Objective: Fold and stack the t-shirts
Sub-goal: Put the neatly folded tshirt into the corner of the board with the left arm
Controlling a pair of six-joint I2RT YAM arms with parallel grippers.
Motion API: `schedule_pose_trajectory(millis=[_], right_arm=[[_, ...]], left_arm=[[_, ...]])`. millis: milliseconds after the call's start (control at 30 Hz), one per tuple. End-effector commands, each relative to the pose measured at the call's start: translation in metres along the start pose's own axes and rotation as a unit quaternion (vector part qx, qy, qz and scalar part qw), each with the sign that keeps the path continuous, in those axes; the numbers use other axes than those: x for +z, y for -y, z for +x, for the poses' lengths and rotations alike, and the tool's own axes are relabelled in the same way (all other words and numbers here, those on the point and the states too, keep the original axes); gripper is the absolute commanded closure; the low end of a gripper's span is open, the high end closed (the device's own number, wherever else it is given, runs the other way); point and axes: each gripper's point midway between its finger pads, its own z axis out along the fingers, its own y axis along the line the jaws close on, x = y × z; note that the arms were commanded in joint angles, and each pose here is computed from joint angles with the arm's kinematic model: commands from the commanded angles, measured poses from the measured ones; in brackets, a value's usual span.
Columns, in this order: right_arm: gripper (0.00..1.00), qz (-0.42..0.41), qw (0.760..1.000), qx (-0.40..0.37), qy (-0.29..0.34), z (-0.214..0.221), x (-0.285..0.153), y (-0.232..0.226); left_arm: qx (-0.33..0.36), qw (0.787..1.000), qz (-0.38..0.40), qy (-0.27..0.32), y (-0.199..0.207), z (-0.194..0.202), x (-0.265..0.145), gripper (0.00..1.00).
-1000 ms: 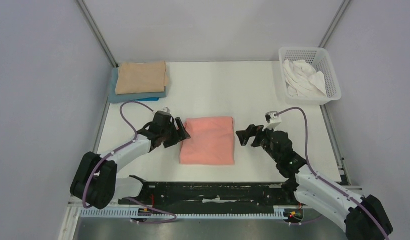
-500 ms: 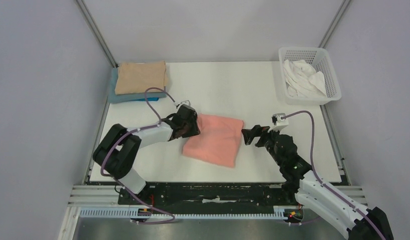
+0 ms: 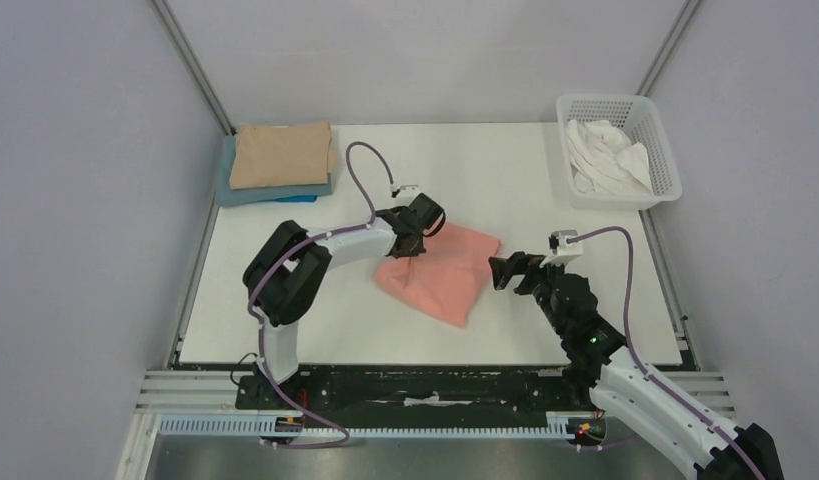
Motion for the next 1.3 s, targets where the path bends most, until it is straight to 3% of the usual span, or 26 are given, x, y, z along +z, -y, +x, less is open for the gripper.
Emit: schedule_pose_trajectory(millis=[0,100,233,533,733,1000,1067,1267], right_arm=[[0.02,0.03,0.999,-0.008,0.019,-0.008,0.0,0.012],[0.02,0.039,0.999,-0.013,0.021,-0.008,0.0,0.015],[0.02,0.057,0.998,-0.022,0.023,-0.009,0.001,0.022],[0.02,0.113,0.992,-0.034,0.043,-0.016,-0.002,0.043],[0.02,0.131,0.989,-0.032,0.059,-0.02,-0.003,0.05],[0.02,0.132,0.988,-0.018,0.079,-0.028,-0.007,0.05],[0.02,0.123,0.989,-0.011,0.077,-0.027,-0.009,0.048],[0.02,0.099,0.99,0.01,0.102,-0.032,-0.015,0.042]], left_arm=[[0.115,0.974,-0.195,0.012,-0.076,-0.014,-0.011,0.98],[0.141,0.967,-0.194,0.081,-0.07,-0.07,-0.023,0.98],[0.139,0.973,-0.16,0.096,-0.067,-0.117,-0.021,0.98],[0.133,0.954,-0.226,0.145,-0.119,-0.204,-0.022,0.98],[0.116,0.966,-0.183,0.141,-0.115,-0.203,-0.018,0.98],[-0.001,0.985,-0.126,0.121,-0.094,-0.174,-0.002,0.98],[0.003,0.987,-0.109,0.12,-0.088,-0.176,0.0,0.98],[0.052,0.969,-0.183,0.157,-0.106,-0.215,-0.013,0.98]])
